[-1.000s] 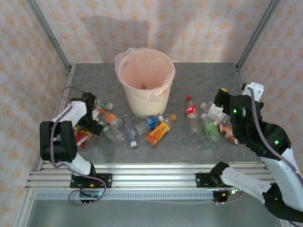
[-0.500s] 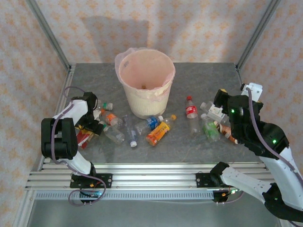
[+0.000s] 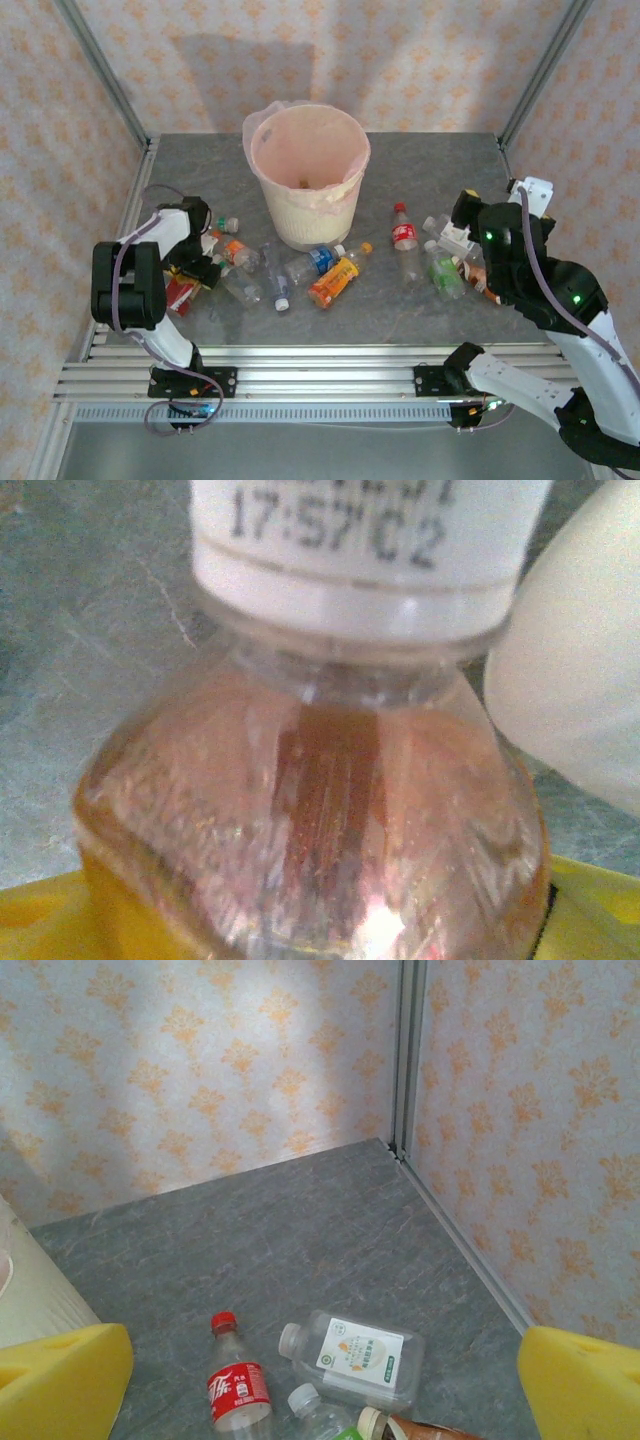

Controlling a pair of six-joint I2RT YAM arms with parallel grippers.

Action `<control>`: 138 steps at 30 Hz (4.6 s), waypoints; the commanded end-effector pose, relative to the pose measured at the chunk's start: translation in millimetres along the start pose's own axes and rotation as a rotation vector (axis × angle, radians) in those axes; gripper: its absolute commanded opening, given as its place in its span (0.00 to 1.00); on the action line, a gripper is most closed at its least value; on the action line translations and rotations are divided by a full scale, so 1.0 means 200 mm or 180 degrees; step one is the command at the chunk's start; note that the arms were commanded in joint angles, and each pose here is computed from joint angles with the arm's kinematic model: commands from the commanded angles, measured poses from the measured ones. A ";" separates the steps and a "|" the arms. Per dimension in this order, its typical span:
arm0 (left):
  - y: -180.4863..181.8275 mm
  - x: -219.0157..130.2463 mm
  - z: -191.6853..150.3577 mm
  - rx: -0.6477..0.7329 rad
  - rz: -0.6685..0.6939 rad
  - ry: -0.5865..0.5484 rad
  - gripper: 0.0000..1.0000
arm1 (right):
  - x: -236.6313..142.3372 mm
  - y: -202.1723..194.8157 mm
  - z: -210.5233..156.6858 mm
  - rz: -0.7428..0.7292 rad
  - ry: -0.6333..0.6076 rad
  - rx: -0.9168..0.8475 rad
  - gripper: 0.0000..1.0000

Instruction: Put the plastic bottles in the bin

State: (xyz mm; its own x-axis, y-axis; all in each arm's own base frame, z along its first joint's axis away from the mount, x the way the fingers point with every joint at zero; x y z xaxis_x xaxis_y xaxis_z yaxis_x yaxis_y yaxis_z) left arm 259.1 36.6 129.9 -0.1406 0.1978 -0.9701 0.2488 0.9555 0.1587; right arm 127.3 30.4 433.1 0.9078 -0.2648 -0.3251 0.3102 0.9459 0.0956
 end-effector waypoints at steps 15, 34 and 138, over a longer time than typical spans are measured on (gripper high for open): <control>0.00 -0.07 -0.01 0.0054 -0.0013 0.0079 0.60 | -0.02 -0.07 -0.03 -0.0193 -0.0097 0.0061 0.99; 0.04 -0.56 -0.16 -0.0170 0.0194 -0.0675 0.57 | -0.02 -0.08 -0.05 -0.0121 -0.0090 0.0152 0.99; -0.80 -1.19 1.00 0.1122 0.1450 -0.2454 0.77 | 0.17 0.14 -0.33 0.0215 0.0748 0.0480 0.99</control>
State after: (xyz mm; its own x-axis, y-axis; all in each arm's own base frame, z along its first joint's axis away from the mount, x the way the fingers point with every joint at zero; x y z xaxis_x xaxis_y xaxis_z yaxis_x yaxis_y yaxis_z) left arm 451.3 -214.3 276.4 0.6591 0.1712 -0.7323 0.4491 0.6914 0.5659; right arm 147.0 58.6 369.1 0.8555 -0.1313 -0.5008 0.2955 0.9182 0.2640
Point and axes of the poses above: each hand's point on the last joint's axis, 136 mm out from that joint toward the fingers, its own x axis out along the fingers, its own y axis along the line the jaws close on, z = x × y, the point moved 10 cm from there along -x, back along the fingers, and after that the axes turned 1 degree about x, right-handed, at the moved point
